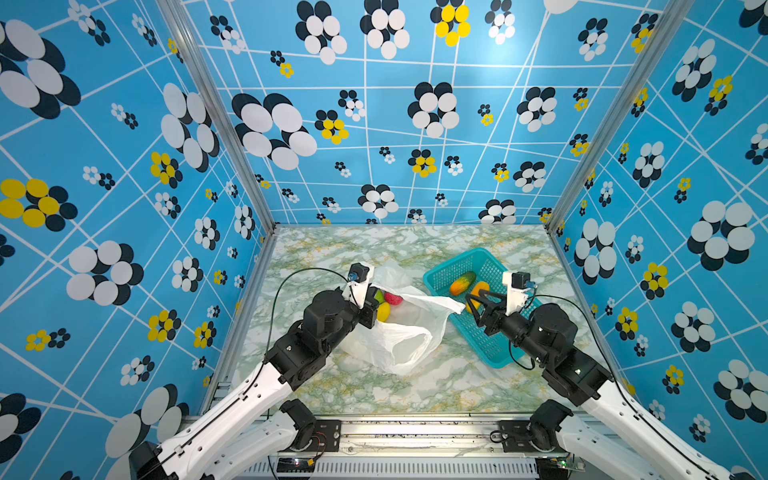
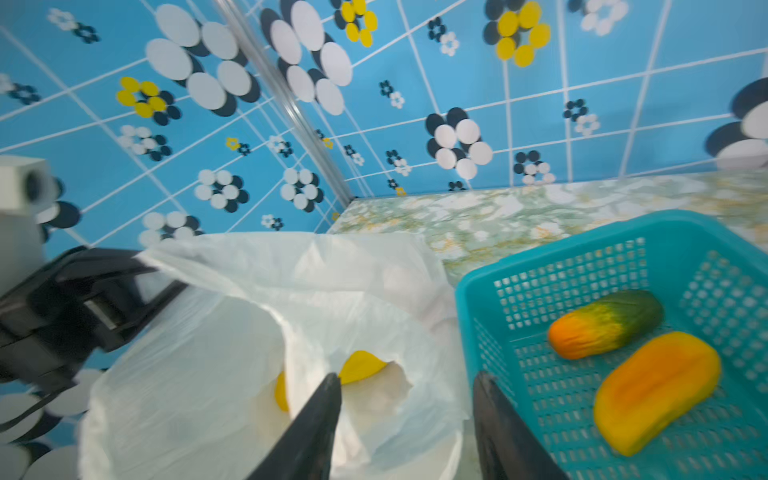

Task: Untie the knot of the plastic bag and take out the fruit
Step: 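Move the right gripper back to the bag opening held by the left gripper, then lower the right gripper into the bag toward the green lime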

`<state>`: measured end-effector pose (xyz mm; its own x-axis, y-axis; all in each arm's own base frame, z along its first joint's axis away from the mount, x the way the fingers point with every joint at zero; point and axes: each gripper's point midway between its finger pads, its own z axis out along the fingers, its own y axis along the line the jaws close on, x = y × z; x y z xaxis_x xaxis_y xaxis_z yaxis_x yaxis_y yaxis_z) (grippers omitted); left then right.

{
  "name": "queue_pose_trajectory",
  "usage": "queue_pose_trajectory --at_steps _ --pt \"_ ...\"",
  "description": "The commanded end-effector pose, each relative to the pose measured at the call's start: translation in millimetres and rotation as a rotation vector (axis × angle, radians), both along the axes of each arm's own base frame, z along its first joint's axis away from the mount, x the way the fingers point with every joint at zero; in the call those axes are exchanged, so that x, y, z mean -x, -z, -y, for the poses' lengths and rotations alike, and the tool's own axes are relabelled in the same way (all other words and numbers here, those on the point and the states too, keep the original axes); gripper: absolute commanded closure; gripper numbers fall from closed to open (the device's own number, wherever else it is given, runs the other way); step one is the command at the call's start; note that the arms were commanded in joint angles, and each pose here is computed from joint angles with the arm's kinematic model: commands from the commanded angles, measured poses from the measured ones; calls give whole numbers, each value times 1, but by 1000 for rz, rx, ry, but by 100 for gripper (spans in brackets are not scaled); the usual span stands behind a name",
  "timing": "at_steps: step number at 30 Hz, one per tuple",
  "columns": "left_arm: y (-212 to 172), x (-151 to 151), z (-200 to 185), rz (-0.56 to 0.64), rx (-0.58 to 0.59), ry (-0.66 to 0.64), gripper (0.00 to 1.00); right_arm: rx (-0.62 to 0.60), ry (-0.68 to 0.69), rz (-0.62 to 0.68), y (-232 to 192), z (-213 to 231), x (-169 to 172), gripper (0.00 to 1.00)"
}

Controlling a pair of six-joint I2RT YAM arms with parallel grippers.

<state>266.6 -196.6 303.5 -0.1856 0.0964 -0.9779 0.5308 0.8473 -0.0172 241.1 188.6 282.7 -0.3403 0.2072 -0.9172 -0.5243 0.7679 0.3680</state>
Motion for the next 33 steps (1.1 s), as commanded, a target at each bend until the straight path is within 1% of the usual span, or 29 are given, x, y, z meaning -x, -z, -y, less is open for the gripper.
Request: queue_pose_trajectory --at_steps 1,2,4,6,10,12,14,16,19,21,22,24,26,29,33 --pt "-6 4 1 15 12 12 100 106 -203 34 23 -38 26 51" --pt "-7 5 1 17 15 13 100 130 -262 43 29 -52 34 51" --pt "-8 5 0 13 15 12 100 164 -333 46 43 -75 41 52" --pt "-11 5 0 13 18 10 100 181 -411 27 58 -98 45 55" --pt "-12 6 1 15 20 15 100 201 -420 -28 88 -121 33 61" --pt "-13 5 1 19 22 15 100 210 -415 -48 96 -126 29 63" --pt "-13 4 1 21 20 10 100 225 -416 -45 98 -126 30 63" --pt "-13 3 1 24 20 7 100 261 -406 -12 92 -119 37 58" --pt "-11 1 3 21 15 8 100 296 -436 66 81 -105 60 49" --pt "-11 0 3 21 15 6 100 295 -452 121 76 -90 75 42" --pt "-12 0 3 20 14 6 100 292 -446 138 75 -81 79 41" --pt "-14 1 2 23 17 4 100 287 -425 149 74 -67 85 45" --pt "-16 1 2 26 25 6 100 290 -423 122 76 -59 90 53" --pt "-18 2 4 27 32 15 100 254 -492 95 79 -67 100 59" --pt "-19 1 7 30 34 23 100 284 -509 17 100 -80 96 64"
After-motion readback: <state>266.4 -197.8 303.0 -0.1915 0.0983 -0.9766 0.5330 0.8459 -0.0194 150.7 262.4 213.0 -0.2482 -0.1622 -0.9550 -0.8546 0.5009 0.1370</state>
